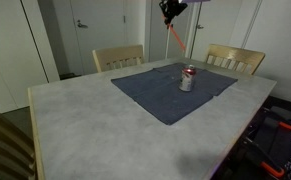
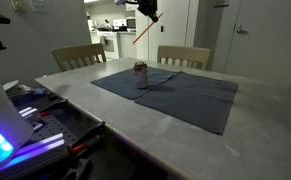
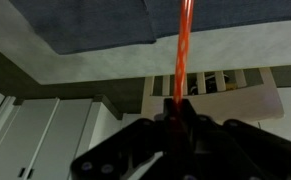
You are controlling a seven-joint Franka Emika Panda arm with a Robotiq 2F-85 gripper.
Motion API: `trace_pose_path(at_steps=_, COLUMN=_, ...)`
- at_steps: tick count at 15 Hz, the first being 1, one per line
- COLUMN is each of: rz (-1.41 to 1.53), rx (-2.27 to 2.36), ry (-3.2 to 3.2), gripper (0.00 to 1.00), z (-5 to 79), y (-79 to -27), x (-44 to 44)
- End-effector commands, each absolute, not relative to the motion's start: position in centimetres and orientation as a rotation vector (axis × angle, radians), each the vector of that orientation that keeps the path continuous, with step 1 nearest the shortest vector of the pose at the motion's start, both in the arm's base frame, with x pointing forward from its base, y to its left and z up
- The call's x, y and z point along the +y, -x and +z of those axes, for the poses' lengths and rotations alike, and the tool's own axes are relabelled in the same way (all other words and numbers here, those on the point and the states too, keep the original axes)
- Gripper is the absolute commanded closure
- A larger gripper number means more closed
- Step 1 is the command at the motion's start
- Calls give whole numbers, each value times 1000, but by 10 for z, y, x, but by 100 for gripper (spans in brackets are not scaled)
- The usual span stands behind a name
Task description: Put the straw in the can
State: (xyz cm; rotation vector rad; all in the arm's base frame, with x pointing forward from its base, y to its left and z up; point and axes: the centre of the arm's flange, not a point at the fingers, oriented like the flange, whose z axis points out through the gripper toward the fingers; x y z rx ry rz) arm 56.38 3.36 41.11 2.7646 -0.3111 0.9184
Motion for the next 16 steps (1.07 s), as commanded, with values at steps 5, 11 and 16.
trace_pose_path(at_steps=5, rz=1012, rx=-435, ry=-2618, gripper=98, z=413, y=-493, x=31)
trace_pose_path(at_steps=11, rz=1151, rx=-484, ry=-2514, gripper=98, z=398, y=-448, x=29)
trace_pose_path(at_steps=16, rz=1224, rx=-561, ry=-2429, gripper=98, z=385, y=-417, x=28)
